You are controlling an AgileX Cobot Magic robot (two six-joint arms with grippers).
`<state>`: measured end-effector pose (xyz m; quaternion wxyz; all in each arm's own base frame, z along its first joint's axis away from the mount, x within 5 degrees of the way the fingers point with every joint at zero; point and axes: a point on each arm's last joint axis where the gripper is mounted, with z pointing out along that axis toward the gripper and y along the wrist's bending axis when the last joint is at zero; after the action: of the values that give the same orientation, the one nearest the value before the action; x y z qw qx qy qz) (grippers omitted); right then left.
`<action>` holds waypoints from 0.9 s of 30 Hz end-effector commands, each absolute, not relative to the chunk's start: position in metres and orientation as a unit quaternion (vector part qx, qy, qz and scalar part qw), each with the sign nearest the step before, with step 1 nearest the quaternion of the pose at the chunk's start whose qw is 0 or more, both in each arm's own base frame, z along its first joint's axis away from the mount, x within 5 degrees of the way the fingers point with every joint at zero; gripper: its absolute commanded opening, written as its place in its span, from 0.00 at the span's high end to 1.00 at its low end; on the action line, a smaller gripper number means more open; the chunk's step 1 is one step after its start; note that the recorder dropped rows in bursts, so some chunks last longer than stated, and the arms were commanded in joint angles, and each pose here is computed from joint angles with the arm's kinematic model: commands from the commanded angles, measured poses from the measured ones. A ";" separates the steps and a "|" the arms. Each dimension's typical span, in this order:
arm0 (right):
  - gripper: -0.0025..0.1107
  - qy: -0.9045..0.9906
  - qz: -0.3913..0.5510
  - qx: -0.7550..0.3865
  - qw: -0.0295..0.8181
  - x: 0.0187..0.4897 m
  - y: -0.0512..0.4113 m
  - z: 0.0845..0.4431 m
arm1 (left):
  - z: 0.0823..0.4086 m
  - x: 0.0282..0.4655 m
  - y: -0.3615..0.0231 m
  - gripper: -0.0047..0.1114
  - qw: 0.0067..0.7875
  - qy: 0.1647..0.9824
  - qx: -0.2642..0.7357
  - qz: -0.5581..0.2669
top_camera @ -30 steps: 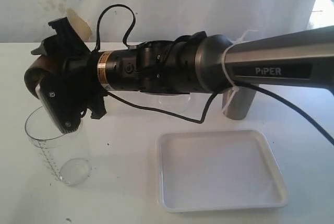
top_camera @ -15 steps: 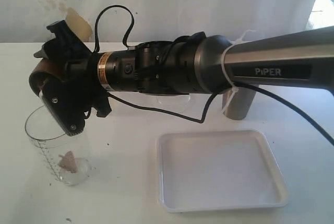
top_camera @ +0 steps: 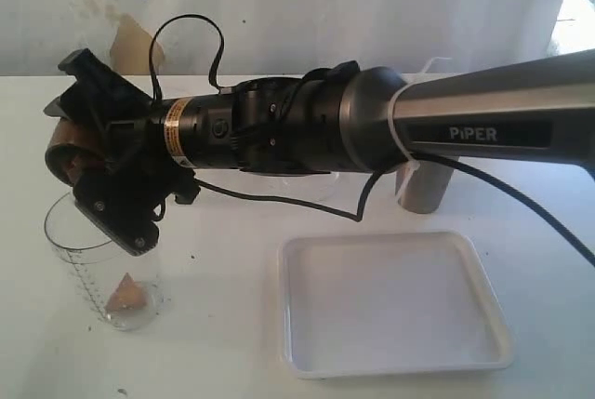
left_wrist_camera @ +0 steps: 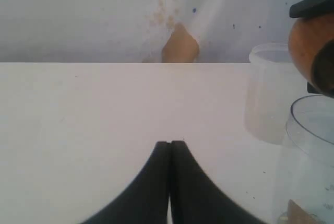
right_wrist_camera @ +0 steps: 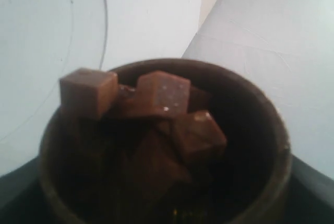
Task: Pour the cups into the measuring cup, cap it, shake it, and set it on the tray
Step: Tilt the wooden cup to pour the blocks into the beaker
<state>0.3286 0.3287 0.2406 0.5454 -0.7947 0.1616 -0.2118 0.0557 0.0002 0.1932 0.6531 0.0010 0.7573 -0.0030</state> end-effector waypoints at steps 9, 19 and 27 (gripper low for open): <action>0.98 0.125 -0.239 -0.793 0.546 0.328 0.328 0.251 | 0.192 0.056 0.000 0.96 0.654 0.757 0.001 -0.004; 0.98 0.114 -0.244 -0.793 0.546 0.327 0.329 0.251 | 0.192 0.056 0.000 0.96 0.654 0.757 0.001 -0.004; 0.98 0.096 -0.257 -0.796 0.539 0.327 0.328 0.251 | 0.192 0.056 0.000 0.96 0.654 0.757 0.001 -0.004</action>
<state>0.3286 0.3287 0.2406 0.5312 -0.8031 0.1116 -0.2456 0.0557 0.0002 0.1932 0.6531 0.0010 0.7573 -0.0030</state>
